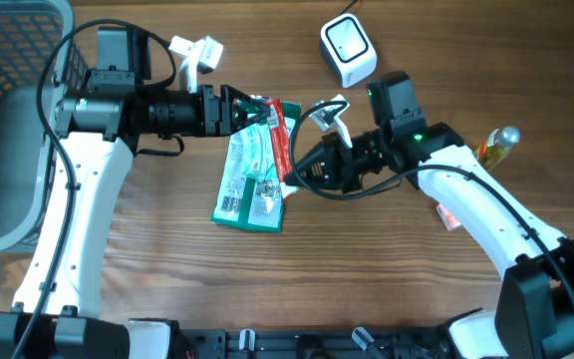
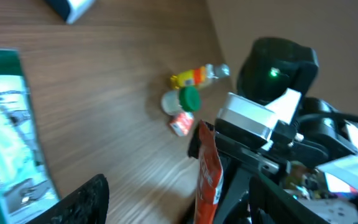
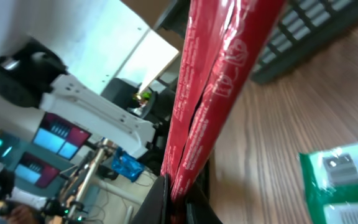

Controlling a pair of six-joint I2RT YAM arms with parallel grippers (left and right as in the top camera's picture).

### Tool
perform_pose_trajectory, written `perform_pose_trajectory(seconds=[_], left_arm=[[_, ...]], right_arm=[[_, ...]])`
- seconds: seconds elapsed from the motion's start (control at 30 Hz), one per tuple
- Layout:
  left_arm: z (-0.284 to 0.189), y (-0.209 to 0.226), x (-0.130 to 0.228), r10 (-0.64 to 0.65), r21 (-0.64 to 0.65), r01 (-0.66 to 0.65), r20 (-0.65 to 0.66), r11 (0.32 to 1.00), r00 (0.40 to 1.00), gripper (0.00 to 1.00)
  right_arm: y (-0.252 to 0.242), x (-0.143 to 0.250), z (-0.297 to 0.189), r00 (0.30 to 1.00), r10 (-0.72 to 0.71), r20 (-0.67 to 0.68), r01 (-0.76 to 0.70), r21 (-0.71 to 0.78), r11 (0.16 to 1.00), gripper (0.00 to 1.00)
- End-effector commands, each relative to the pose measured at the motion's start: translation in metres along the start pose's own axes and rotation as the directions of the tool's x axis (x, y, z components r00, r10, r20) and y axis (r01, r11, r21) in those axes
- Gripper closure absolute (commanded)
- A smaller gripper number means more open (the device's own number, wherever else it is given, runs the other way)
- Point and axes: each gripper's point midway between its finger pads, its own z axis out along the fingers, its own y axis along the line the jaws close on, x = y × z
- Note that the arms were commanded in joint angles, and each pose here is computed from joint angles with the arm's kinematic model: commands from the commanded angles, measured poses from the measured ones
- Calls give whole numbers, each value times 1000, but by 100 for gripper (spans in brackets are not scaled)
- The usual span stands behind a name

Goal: Scan the item barcode

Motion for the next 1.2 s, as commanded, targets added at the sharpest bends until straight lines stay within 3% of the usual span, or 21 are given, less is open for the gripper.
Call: perform_pose_trajectory(seconds=[0.0,0.17,0.4,0.47,0.67,0.83,1.03,1.17], left_arm=[[5,-22,4,49,87,-47,-23,995,999,37],[13,-30,9,72,104,-67,-45,992,996,37],[24,-43,14,118,130,-109,-64,986,991,50],[24,-43,13,126,132,-118,-60,984,990,56],[24,-44,11,136,133,-129,-52,983,989,96],[24,-44,11,137,133,-129,-52,983,989,96],[24,-43,10,99,130,-91,-53,987,994,96],[20,-42,9,-23,127,31,-64,991,998,96]], right_arm=[[17,-8,-2,1000,17,8,-16,-81,997,96],[16,-9,-2,1000,16,9,-16,-81,997,95],[17,-9,-1,1000,13,7,-12,-83,997,96],[17,-9,-1,1000,12,7,-11,-83,996,96],[17,-10,0,1000,4,6,-3,-85,996,96],[17,-10,0,1000,-3,7,4,-85,996,95],[17,-11,0,1000,-11,8,12,-85,996,67],[18,-18,-1,1000,19,11,-18,-83,996,51]])
